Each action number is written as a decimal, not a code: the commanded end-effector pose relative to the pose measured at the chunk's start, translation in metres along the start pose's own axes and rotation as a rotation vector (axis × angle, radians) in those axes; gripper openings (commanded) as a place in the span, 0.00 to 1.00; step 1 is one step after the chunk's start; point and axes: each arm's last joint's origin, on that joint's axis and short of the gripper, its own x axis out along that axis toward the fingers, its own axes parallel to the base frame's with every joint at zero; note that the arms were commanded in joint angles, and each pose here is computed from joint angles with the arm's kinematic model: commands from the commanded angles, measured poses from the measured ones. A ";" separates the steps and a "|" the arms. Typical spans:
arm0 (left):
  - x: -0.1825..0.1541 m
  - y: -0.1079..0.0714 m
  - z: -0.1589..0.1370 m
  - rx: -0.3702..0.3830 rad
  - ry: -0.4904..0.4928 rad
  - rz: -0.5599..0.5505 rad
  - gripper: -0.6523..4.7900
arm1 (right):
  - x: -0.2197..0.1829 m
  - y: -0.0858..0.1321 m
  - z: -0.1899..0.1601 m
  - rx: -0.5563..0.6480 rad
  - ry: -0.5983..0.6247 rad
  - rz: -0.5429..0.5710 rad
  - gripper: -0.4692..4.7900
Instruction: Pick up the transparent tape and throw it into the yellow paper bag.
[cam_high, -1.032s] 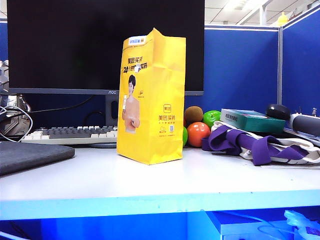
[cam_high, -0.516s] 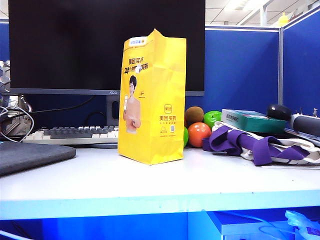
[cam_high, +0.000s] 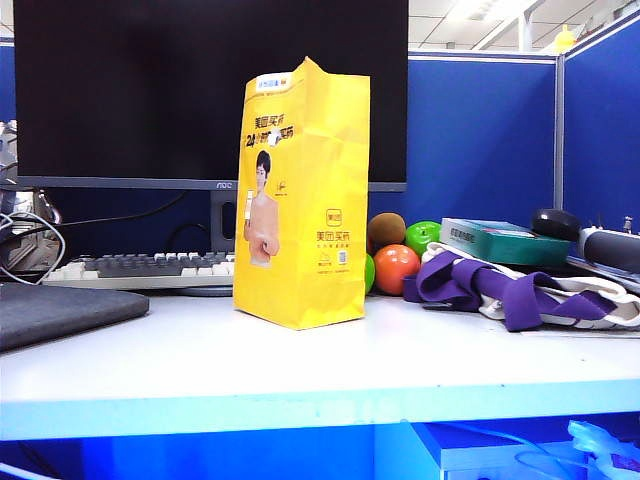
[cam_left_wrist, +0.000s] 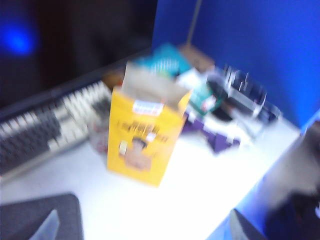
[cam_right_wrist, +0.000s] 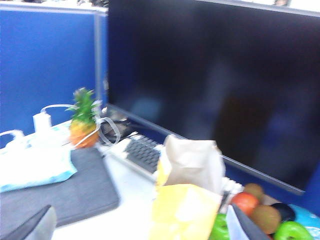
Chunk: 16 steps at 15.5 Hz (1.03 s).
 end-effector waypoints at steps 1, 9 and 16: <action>-0.056 -0.044 -0.016 0.059 -0.037 0.471 1.00 | -0.002 0.000 0.002 -0.003 -0.005 0.001 1.00; -0.050 -0.083 -0.179 0.137 -0.372 0.491 1.00 | 0.015 0.002 -0.033 -0.005 0.047 0.011 1.00; 0.014 -0.035 -0.230 0.050 -0.211 0.392 1.00 | -0.015 0.024 -0.146 -0.008 -0.108 -0.082 1.00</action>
